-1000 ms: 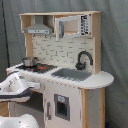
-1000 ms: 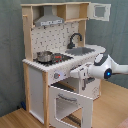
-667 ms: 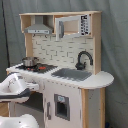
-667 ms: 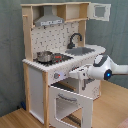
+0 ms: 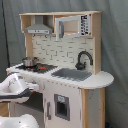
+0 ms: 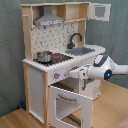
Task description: Play with the kitchen
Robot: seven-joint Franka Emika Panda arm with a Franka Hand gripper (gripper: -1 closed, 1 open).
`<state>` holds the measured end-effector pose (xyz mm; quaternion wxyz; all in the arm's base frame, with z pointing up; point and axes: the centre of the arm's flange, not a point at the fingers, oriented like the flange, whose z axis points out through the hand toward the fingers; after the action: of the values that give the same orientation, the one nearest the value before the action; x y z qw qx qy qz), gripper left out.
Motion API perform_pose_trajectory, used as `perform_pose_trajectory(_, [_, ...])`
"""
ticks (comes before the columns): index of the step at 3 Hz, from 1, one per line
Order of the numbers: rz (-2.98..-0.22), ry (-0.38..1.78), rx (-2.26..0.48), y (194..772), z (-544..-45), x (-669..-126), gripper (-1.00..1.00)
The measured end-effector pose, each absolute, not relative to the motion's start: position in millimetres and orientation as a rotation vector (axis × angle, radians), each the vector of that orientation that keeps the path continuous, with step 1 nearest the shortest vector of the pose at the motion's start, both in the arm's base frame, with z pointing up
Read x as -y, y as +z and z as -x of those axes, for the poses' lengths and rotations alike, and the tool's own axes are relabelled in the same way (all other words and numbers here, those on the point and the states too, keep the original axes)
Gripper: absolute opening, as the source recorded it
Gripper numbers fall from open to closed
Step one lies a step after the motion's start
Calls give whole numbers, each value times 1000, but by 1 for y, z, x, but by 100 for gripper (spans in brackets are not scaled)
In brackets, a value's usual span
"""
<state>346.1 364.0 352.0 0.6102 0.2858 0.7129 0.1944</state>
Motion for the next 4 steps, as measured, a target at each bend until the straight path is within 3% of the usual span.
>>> perform_pose_trajectory(4, [-1011, 758, -1498, 351, -345, -365, -100])
